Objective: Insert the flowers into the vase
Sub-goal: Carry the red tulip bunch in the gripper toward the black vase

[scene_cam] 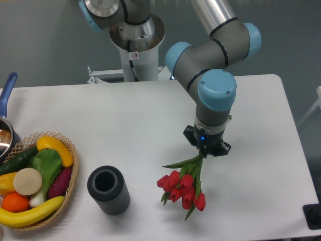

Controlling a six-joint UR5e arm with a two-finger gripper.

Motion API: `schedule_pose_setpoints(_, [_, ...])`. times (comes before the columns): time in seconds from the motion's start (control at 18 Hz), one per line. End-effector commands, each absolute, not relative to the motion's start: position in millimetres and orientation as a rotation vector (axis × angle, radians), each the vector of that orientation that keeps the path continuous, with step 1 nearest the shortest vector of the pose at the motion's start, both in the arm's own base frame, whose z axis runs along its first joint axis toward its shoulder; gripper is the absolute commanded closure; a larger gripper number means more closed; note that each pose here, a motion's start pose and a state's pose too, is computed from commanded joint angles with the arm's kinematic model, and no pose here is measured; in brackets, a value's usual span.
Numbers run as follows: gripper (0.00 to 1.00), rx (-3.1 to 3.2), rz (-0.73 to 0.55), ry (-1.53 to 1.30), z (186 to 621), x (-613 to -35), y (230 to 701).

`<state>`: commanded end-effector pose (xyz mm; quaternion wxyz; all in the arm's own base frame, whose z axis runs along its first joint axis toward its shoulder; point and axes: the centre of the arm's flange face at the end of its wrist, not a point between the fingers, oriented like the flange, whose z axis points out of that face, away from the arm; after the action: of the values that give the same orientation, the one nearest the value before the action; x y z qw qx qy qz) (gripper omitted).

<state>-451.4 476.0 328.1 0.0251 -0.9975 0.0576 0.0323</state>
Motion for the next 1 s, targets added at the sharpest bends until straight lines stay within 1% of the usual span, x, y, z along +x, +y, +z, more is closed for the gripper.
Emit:
schedule_pose_setpoints(0.22, [1.0, -3.072, 0.092, 0.214, 326, -440, 488])
schedule_pose_setpoints(0.39, [1.0, -3.034, 0.088, 0.228, 333, -435, 497])
schedule_pose_setpoints(0.61, [1.0, -2.774, 0.073, 0.217, 366, -438, 518])
schedule_pose_setpoints(0.67, [1.0, -2.712, 0.057, 0.187, 371, -437, 523])
schedule_pose_setpoints(0.72, [0.95, -2.646, 0.038, 0.133, 377, -440, 524])
schedule_pose_setpoints(1.0, [0.97, -2.419, -0.124, 0.1, 392, -430, 535])
